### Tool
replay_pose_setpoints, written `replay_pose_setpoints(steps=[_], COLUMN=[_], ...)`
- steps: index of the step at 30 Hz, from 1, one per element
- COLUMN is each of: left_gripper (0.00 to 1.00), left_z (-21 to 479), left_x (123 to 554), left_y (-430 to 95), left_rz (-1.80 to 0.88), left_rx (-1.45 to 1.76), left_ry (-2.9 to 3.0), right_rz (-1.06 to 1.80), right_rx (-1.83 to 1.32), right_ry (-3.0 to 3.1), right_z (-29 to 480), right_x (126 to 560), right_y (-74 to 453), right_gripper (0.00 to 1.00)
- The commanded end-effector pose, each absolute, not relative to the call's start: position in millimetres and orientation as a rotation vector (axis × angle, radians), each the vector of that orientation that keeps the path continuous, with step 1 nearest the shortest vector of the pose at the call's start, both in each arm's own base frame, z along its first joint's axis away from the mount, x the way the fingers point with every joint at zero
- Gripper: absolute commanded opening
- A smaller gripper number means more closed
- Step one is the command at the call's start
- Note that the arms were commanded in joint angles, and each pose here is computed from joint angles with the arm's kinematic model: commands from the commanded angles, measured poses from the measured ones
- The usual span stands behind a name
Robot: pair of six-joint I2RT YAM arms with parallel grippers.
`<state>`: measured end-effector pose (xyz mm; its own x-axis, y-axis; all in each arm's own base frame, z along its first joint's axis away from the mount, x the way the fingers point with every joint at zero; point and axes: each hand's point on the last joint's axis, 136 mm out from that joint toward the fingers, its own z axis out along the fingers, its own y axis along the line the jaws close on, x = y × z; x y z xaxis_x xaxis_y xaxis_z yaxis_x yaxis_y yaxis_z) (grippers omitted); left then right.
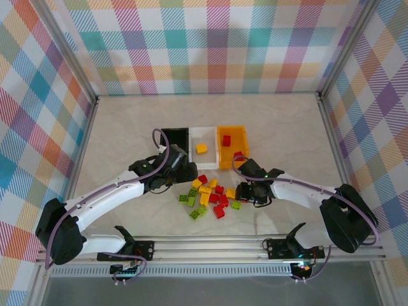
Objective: Sort the legos into containers by color
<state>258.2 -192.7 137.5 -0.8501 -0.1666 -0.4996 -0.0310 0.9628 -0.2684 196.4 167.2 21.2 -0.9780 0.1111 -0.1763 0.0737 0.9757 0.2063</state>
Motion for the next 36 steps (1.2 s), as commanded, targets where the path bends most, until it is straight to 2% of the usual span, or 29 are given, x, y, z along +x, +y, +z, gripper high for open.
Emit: replay_pose_setpoints(steps=[1, 6, 10, 16, 22, 28, 32, 36], left_gripper=[1.00, 1.00, 1.00, 1.00, 1.00, 1.00, 1.00, 1.00], left_z=[132.2, 137.1, 140.5, 143.1, 139.4, 135.2, 137.4, 138.9], left_x=[256.4, 257.4, 256.7, 254.0, 247.3, 239.4, 236.9, 237.0], left_y=[-182.1, -182.2, -175.9, -164.0, -155.5, -145.1, -140.5, -137.6], left_rz=[-0.298, -0.303, -0.275, -0.252, -0.229, -0.197, -0.190, -0.181], left_rx=[-0.175, -0.167, -0.163, -0.194, -0.207, -0.213, -0.213, -0.213], left_ry=[2.579, 2.568, 2.552, 2.516, 2.524, 2.536, 2.528, 2.522], right_rz=[0.206, 0.169, 0.254, 0.366, 0.361, 0.324, 0.353, 0.426], right_rx=[0.155, 0.151, 0.094, 0.032, 0.093, 0.134, 0.122, 0.114], right_ry=[2.935, 2.929, 2.804, 2.628, 2.598, 2.604, 2.592, 2.540], right_z=[16.7, 14.8, 54.1, 126.7, 136.3, 125.5, 135.9, 161.2], right_x=[202.5, 204.0, 222.8, 279.4, 352.8, 399.1, 412.7, 410.3], right_y=[162.4, 158.1, 165.3, 187.9, 205.9, 214.7, 226.0, 230.1], right_gripper=[0.53, 0.39, 0.29, 0.26, 0.28, 0.34, 0.60, 0.68])
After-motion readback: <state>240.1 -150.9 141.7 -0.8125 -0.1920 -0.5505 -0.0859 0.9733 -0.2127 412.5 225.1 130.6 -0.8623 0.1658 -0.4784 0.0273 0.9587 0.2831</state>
